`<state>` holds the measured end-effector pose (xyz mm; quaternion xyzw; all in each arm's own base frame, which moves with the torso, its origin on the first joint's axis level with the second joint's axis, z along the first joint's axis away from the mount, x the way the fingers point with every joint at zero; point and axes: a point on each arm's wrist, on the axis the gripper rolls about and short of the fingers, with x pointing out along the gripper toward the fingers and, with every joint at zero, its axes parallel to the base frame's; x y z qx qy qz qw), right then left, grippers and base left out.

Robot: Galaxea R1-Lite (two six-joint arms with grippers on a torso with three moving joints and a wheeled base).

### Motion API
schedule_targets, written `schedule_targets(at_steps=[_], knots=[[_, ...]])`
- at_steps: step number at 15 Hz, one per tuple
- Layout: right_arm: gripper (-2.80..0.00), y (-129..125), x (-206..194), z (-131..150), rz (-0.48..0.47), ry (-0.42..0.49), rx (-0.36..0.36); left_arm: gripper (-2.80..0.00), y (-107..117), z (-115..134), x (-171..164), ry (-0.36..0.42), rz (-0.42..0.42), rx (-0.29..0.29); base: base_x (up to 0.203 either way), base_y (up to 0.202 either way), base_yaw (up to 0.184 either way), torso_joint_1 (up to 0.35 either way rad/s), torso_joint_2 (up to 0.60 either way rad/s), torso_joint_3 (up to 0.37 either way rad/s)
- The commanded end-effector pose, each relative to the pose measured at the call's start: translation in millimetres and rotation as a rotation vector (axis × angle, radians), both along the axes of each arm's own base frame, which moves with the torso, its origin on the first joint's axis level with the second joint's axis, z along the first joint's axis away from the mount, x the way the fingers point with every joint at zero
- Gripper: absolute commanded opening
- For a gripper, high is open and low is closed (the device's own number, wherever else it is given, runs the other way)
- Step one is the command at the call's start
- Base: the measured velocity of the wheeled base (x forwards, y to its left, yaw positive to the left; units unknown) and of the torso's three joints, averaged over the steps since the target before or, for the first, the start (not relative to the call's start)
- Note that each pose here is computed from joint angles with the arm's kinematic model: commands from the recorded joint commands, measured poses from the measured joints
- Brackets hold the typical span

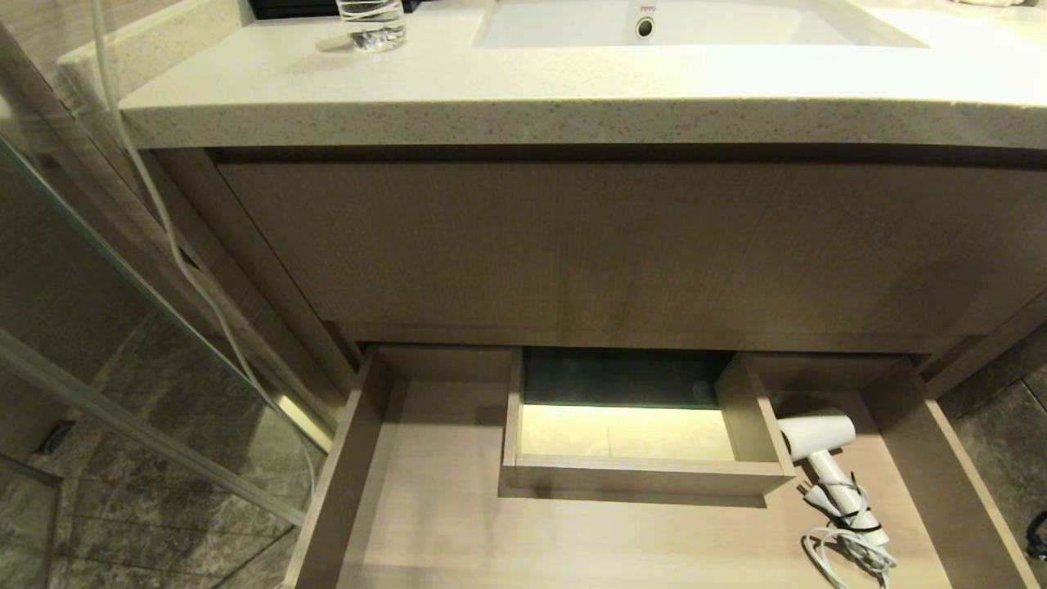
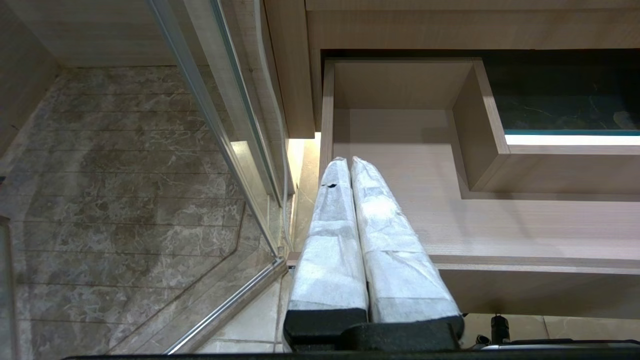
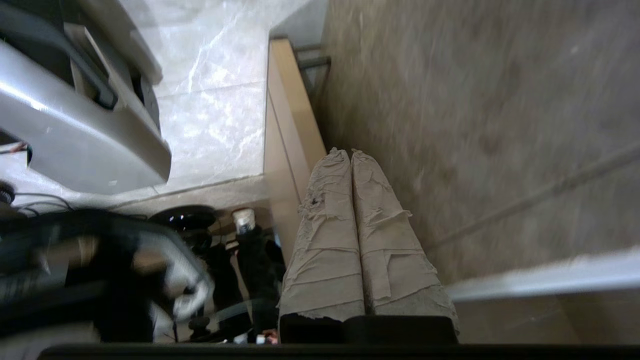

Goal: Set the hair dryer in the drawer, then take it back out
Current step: Close the drawer

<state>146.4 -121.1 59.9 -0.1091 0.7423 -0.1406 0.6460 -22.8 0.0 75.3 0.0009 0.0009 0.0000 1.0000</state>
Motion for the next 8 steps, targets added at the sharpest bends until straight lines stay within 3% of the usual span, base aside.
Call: schedule_targets(at_steps=[1,8], knots=[[-2.8,-12,15,-25,0.008,0.075,0.06,-2.8,0,0,0,0.0,0.0,0.0,0.0,0.0,0.0,0.0,0.0,0.0],[-2.8,-22,35,-41,0.059,0.114,0.088,-2.8,0,0,0,0.0,0.0,0.0,0.0,0.0,0.0,0.0,0.0,0.0]])
